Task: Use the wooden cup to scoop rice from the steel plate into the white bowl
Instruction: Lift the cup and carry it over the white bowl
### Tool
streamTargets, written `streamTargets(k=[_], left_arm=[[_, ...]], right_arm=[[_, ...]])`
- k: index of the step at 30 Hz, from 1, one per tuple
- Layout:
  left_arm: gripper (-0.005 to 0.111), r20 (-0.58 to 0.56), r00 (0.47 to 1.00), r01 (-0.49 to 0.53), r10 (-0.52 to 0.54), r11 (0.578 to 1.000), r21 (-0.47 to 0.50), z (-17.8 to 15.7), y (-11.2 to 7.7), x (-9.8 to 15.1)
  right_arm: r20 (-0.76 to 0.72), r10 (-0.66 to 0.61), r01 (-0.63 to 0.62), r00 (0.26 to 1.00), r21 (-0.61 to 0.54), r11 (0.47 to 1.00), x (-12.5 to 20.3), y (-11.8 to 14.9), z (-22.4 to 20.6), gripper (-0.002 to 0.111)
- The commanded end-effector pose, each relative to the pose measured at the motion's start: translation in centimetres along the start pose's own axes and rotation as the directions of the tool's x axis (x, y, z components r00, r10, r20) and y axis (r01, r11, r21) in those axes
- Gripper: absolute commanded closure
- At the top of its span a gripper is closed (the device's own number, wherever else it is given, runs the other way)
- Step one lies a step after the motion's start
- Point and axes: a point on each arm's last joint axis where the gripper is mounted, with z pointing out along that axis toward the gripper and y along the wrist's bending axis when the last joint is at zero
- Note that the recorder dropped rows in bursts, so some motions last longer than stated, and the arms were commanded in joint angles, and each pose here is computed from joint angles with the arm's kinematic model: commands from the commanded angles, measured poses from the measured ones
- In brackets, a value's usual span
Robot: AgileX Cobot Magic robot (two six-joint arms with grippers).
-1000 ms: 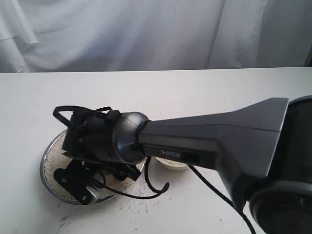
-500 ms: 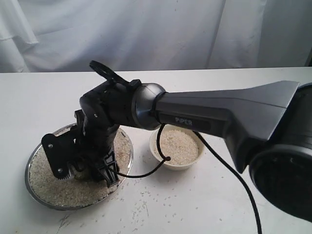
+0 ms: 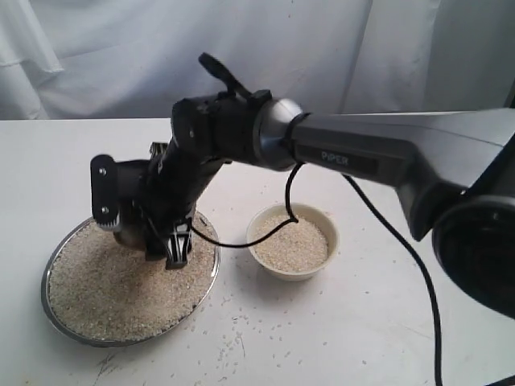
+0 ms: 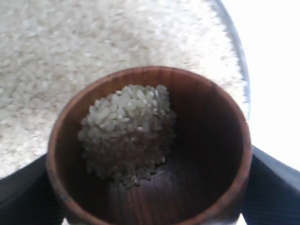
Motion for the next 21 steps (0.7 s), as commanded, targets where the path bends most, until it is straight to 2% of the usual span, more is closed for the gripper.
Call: streamTargets(k=[1, 4, 10, 15, 18, 21], left_arm=[[0.107, 0.006, 1.000, 0.002, -0.002, 1.000, -0.001, 0.0, 0.0, 0.1], [0.107, 0.006, 1.000, 0.002, -0.002, 1.000, -0.001, 0.0, 0.0, 0.1], [0.107, 0.006, 1.000, 0.002, -0.002, 1.000, -0.001, 0.0, 0.0, 0.1], [0.107, 0.006, 1.000, 0.002, -0.002, 1.000, -0.001, 0.0, 0.0, 0.1], [0.107, 0.006, 1.000, 0.002, -0.002, 1.000, -0.001, 0.0, 0.0, 0.1], [0.107, 0.006, 1.000, 0.002, -0.002, 1.000, -0.001, 0.0, 0.0, 0.1]], right_arm=[[0.065, 0.087, -0.095, 0.994, 0.132, 0.987, -0.2, -3.0, -5.3, 0.108], [0.009, 0.112, -0.112, 0.994, 0.164, 0.980, 0.8, -3.8, -8.0, 0.108], [-0.216, 0.118, -0.062, 0.969, 0.250, 0.966, 2.6, -4.4, -11.2, 0.108], [-0.244, 0.138, -0.087, 0.960, 0.207, 0.974, 3.4, -3.3, -11.0, 0.108], [-0.245, 0.177, -0.135, 0.953, 0.176, 0.975, 5.3, -2.4, -10.6, 0.108], [-0.240, 0.230, -0.186, 0.943, 0.194, 0.963, 7.2, -1.6, -10.9, 0.108]])
